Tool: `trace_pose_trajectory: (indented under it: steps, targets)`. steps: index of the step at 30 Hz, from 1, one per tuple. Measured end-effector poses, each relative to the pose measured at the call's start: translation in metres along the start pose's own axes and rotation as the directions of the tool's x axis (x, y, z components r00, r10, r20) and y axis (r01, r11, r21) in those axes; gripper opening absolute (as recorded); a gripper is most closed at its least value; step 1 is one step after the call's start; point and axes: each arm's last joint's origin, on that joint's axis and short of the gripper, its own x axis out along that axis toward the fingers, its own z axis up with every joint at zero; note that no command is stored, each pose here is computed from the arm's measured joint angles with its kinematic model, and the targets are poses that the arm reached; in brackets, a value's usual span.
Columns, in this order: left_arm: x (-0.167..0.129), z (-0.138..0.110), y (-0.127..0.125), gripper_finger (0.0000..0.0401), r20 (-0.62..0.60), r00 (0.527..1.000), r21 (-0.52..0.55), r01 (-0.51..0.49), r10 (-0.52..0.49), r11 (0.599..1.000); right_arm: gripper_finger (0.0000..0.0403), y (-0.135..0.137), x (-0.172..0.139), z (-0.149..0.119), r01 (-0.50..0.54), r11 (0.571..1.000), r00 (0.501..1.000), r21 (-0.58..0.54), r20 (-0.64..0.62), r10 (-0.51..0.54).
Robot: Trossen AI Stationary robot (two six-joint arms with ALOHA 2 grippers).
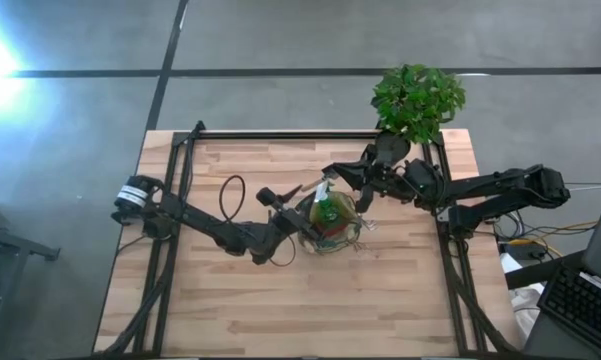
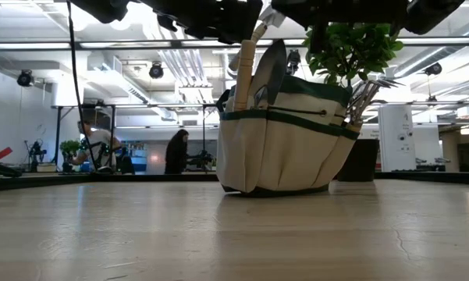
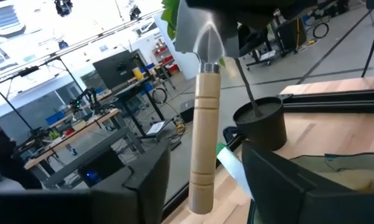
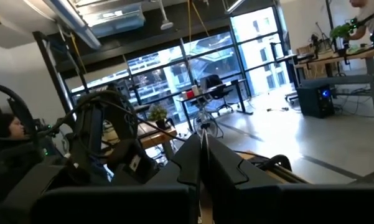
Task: Pick & Place Garden tools in Gardening bag
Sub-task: Put the brown trowel into the green gardening bag
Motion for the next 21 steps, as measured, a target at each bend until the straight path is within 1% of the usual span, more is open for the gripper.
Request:
trace_pose_trajectory:
  steps: [5,9,11,14,17,21]
  targets:
    - [0.0,0.001,0.001,0.0257,-0.004,1.0,-0.044,-0.01,0.009,0.999,0.0008,0.0,0.0,0.0,-0.001,1.0,1.0,0.001,0.001,0.001]
    - [0.0,0.005,0.004,0.0305,-0.044,0.995,-0.118,-0.091,0.087,0.989,0.0008,0.0,0.0,0.0,-0.001,1.0,1.0,0.001,0.001,0.001]
    - [-0.003,0.007,0.005,0.0319,-0.065,0.991,-0.121,-0.128,0.121,0.984,0.0008,0.0,0.0,0.0,-0.001,1.0,1.0,0.0,0.001,0.001]
    - [-0.012,0.014,0.006,0.0324,-0.05,0.994,-0.099,-0.099,0.095,0.99,0.0008,0.0,-0.001,0.001,-0.002,1.0,1.0,-0.01,0.004,0.002]
    - [-0.027,0.023,0.012,0.0321,-0.003,1.0,-0.096,-0.02,0.02,0.995,0.0008,0.001,-0.002,0.003,-0.003,1.0,1.0,-0.019,0.008,0.003]
    - [-0.047,0.029,0.027,0.0312,0.015,0.999,-0.083,0.038,-0.037,0.996,0.0008,0.001,-0.004,0.005,0.001,1.0,1.0,-0.025,-0.004,-0.001]
